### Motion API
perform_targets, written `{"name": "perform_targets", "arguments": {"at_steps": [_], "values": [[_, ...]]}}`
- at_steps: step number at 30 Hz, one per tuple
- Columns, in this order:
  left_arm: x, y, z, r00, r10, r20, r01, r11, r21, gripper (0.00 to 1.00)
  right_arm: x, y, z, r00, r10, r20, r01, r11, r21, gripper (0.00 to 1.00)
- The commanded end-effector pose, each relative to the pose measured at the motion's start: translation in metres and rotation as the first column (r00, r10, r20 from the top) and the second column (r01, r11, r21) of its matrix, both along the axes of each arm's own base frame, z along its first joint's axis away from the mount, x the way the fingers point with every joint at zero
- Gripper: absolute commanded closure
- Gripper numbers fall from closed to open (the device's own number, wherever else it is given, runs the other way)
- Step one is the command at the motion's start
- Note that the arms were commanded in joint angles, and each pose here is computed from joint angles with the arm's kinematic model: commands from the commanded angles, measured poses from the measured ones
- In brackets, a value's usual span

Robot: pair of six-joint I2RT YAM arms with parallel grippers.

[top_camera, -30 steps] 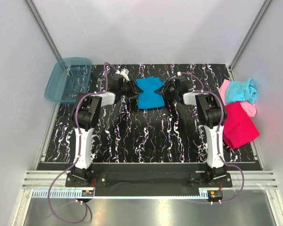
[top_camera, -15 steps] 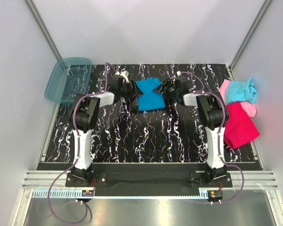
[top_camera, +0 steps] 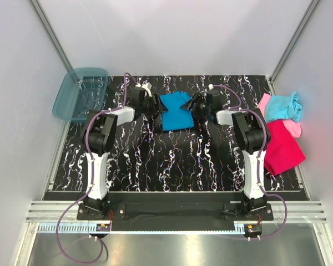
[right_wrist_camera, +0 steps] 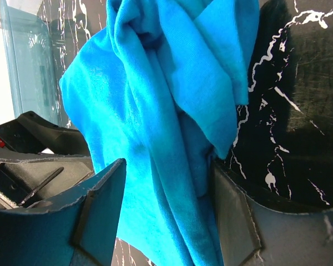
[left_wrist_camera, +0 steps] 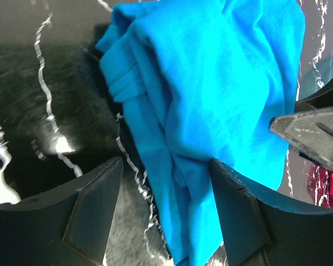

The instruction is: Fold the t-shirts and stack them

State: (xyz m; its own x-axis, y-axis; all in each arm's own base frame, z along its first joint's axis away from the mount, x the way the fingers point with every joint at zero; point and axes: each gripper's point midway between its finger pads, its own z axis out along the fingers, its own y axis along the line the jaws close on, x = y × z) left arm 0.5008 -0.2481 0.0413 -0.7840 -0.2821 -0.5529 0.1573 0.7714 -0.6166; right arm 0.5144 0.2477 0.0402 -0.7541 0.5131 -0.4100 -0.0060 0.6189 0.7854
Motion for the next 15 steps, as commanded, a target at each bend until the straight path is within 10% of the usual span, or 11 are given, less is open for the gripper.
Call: {"name": "perform_targets", "arguments": {"at_steps": [1, 10, 15], "values": [[0.007, -0.012, 0.000, 1.000, -0.014, 0.014, 0.014, 1.000, -0.012, 0.29, -0.005, -0.003, -0.013, 0.999, -0.005, -0.043, 0.003, 0.999, -0.039, 0.33], [0.009, -0.024, -0.005, 1.000, -0.031, 0.005, 0.031, 0.999, -0.033, 0.38, -0.001, 0.016, -0.029, 0.997, 0.022, -0.069, -0.024, 0.999, -0.027, 0.36], [0.005, -0.023, -0.011, 0.999, -0.033, -0.006, 0.033, 0.999, -0.031, 0.98, -0.001, 0.018, -0.036, 0.996, 0.030, -0.079, -0.032, 0.999, -0.025, 0.91]]}}
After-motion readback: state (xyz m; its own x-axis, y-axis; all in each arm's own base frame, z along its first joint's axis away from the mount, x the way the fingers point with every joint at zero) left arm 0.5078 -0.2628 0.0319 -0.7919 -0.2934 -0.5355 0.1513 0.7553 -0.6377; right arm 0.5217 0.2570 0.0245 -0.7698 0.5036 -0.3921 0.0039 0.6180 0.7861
